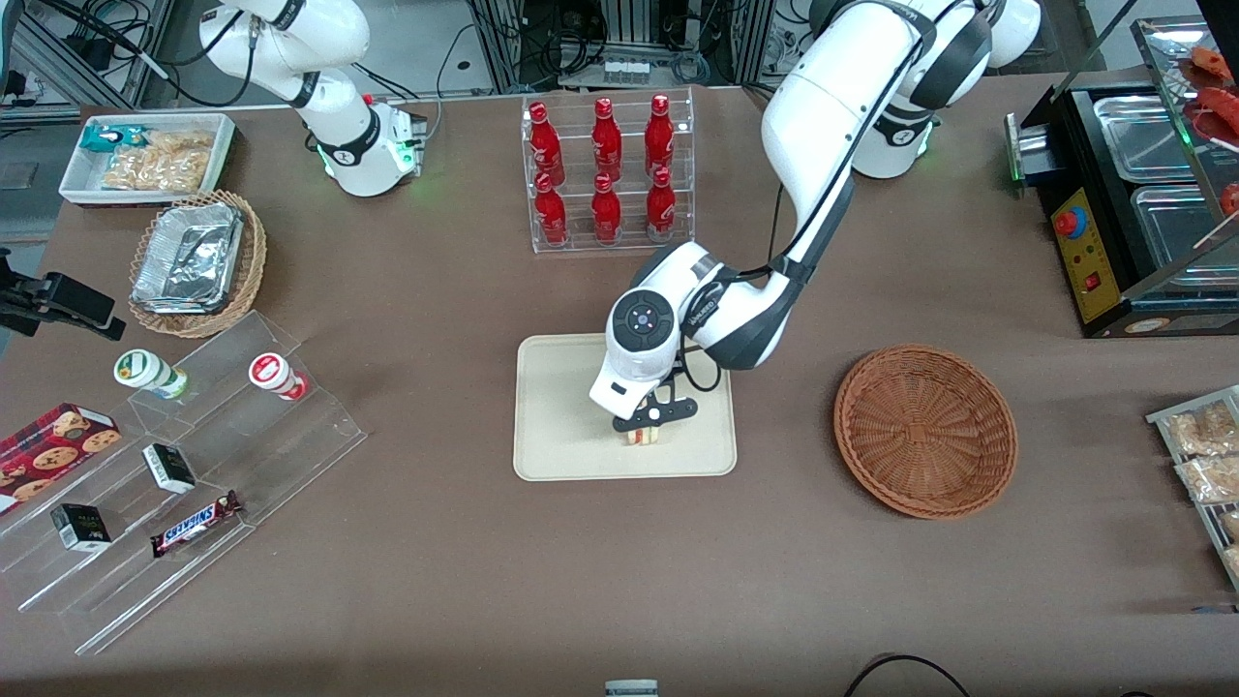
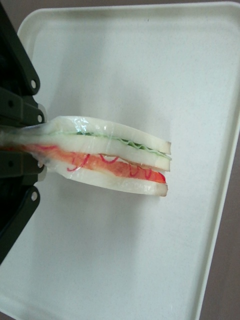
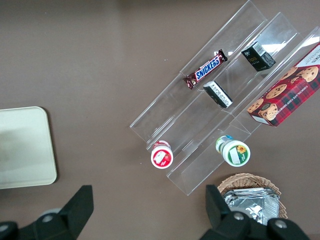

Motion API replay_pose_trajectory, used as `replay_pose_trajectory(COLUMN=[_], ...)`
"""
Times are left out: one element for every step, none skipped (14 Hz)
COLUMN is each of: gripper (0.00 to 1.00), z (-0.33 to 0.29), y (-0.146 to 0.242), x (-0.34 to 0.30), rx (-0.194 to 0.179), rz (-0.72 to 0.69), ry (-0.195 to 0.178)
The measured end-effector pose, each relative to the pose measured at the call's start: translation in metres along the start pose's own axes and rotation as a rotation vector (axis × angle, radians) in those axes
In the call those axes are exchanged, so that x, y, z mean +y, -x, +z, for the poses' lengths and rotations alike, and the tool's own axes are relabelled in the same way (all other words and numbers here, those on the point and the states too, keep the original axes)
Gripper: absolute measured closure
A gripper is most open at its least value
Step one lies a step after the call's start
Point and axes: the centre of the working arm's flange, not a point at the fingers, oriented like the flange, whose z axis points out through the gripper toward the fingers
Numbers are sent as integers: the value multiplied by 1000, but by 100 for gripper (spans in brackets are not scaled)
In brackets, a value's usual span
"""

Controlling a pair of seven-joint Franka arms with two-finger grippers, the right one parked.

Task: Place sandwich from basket to tray
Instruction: 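Lower the sandwich onto the tray and open the left gripper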

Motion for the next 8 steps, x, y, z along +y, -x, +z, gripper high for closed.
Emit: replay_pose_trajectory(gripper=[85,85,85,85,85,78,70,62], z=[3,6,9,11,13,13,13,12], y=[0,1,2,3,4,4,4,4], x=[1,2,3,3,3,4,4,4], rx=[1,0,-2,-4,-5,-6,-5,-4], rz=[1,3,5,7,10,16,23,26], ry=[2,1,-1,-4,-5,-6,-5,-3])
